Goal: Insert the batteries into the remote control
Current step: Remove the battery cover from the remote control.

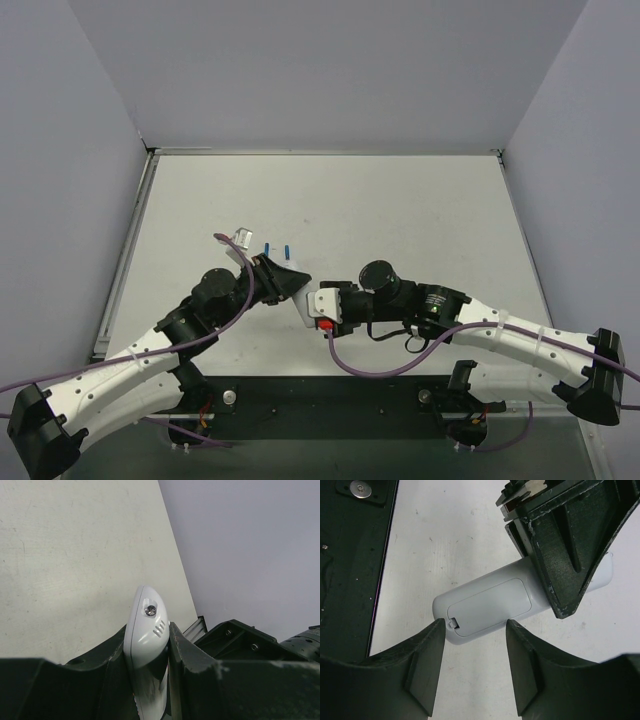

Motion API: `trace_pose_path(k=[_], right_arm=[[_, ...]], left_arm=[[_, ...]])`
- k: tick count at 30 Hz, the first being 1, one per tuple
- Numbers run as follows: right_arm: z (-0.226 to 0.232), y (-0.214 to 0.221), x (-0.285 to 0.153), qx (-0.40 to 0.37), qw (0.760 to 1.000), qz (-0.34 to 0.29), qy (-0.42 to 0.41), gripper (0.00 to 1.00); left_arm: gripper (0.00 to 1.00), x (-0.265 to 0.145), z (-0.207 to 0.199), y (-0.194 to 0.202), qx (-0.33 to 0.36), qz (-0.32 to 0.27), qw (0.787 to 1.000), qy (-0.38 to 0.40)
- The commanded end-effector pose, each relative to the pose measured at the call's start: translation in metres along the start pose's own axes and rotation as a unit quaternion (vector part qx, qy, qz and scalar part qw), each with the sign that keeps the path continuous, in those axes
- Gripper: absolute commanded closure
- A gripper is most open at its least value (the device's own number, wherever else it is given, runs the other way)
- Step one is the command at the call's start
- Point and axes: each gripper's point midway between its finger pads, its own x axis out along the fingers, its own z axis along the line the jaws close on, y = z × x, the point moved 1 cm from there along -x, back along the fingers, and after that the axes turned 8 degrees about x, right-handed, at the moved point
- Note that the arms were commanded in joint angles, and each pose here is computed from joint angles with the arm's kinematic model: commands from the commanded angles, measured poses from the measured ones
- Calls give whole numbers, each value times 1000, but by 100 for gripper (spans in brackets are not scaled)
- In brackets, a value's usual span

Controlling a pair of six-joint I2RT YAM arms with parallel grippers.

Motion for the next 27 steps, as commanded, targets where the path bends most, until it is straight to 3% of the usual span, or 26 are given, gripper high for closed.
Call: trace_pose_path(k=[1,18,27], right_arm=[[-7,-18,2,-13,1000,-27,10,55],[-26,-15,0,-26,997,-27,67,71],[-36,-23,-7,-34,994,-42,100,78]], left_arm=[[100,-2,-33,-21,-7,-25,999,48],[100,-2,-41,-8,-3,16,997,72],[100,0,-31,-4,28,34,998,42]])
